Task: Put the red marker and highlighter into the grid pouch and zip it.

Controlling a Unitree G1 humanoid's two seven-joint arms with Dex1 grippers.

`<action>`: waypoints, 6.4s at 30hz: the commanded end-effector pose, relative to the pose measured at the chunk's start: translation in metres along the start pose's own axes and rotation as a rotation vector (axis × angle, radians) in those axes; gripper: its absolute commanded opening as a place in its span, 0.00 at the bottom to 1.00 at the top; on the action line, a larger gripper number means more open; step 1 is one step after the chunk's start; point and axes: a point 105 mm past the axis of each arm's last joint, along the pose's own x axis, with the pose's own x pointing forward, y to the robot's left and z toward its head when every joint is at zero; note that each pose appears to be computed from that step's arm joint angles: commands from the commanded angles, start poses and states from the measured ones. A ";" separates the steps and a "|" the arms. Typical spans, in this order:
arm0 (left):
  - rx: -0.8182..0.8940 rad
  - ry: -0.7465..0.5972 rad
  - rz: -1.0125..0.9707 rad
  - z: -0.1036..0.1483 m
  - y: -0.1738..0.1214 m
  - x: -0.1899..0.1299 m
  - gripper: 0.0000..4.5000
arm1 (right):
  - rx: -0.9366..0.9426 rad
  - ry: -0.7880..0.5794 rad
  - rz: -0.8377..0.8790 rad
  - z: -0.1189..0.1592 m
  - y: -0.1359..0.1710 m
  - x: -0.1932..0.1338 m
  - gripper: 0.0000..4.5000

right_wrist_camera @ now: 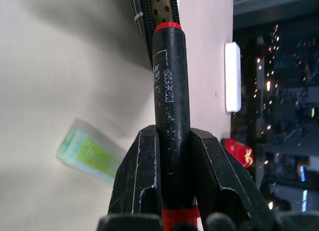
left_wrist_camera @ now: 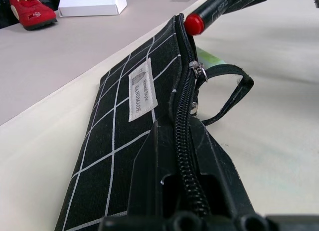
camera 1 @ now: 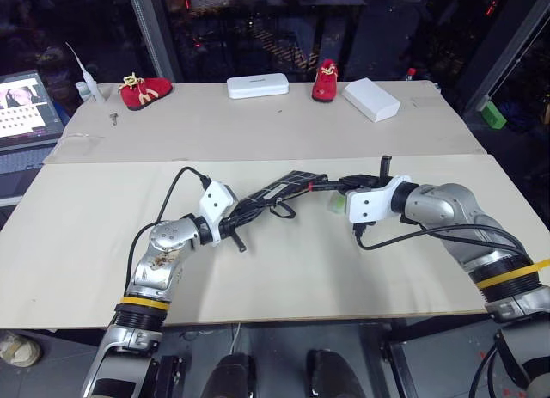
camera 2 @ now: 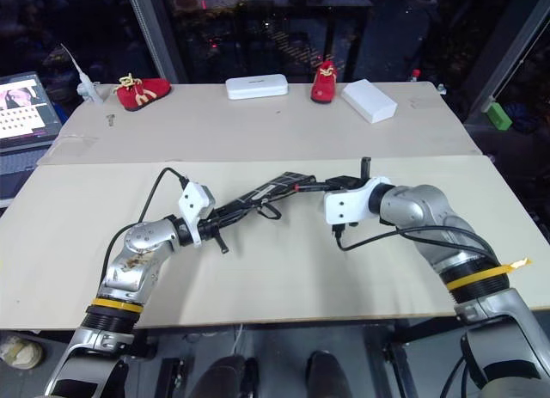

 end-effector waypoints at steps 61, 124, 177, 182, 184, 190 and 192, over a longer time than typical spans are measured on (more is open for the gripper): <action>0.025 -0.046 0.039 0.015 0.006 -0.004 0.00 | 1.338 0.270 -0.200 -0.047 -0.015 0.005 0.68; 0.004 -0.066 0.075 0.014 0.005 -0.002 0.00 | 1.569 0.595 -0.335 -0.063 0.077 0.042 0.23; 0.014 -0.071 0.003 0.019 0.001 0.008 0.00 | -0.081 -0.295 0.030 0.072 -0.007 0.067 0.52; 0.015 -0.065 0.006 0.017 0.001 0.005 0.00 | -0.046 -0.204 -0.060 0.040 -0.032 0.054 0.82; 0.015 -0.065 0.008 0.018 0.002 0.005 0.00 | 0.041 -0.195 -0.099 0.024 -0.044 0.038 0.82; 0.013 -0.066 0.007 0.017 0.001 0.006 0.00 | 0.578 -0.295 -0.079 0.003 -0.064 -0.018 0.82; 0.012 -0.066 0.006 0.017 0.000 0.006 0.00 | 0.734 -0.328 0.009 0.006 -0.056 -0.031 0.82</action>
